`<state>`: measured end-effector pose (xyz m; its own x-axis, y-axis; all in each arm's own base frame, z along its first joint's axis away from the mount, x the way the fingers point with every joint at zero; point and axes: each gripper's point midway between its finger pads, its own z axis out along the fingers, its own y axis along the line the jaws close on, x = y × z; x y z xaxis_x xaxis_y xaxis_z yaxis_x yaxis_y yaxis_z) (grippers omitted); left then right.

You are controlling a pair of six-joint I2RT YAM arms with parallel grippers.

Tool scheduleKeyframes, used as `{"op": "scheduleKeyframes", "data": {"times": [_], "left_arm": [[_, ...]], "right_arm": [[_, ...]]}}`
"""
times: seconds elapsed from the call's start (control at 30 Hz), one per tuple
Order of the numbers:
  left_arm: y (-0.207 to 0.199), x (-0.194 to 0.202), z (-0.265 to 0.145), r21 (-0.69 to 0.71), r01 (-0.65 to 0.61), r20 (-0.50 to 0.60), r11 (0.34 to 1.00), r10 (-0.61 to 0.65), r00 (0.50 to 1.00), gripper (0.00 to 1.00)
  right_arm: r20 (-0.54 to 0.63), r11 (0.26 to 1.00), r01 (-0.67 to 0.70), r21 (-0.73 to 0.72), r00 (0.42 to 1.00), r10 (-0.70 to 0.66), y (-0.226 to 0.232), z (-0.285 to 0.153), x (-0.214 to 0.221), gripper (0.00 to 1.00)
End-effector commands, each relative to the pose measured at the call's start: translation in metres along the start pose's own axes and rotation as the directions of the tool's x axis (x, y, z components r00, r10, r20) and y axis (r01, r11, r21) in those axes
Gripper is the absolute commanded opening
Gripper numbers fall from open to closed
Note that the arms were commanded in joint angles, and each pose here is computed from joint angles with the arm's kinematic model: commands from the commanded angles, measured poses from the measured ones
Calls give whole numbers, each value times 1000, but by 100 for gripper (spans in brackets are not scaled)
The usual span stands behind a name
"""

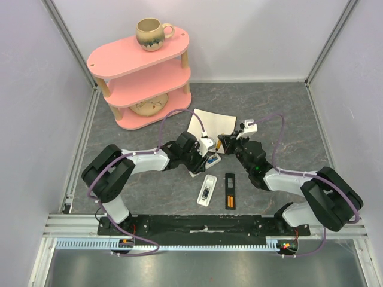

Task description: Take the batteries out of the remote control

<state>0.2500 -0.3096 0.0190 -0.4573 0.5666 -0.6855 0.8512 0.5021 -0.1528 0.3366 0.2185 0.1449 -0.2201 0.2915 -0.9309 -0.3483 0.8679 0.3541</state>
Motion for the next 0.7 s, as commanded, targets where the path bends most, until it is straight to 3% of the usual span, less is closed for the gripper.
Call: {"op": "scheduleKeyframes", "data": {"times": [0.0,0.37,0.67], "left_arm": [[-2,41,5,5,61,-131,998,-60,990,2],[-2,41,6,5,61,-133,998,-60,989,2],[-2,40,5,3,58,-129,998,-57,990,2]], "right_arm": [[-22,996,46,77,999,-45,-15,1,2,0],[-84,981,108,162,992,-95,-34,-6,10,0],[-163,993,84,78,984,-70,-16,-2,36,0]]}}
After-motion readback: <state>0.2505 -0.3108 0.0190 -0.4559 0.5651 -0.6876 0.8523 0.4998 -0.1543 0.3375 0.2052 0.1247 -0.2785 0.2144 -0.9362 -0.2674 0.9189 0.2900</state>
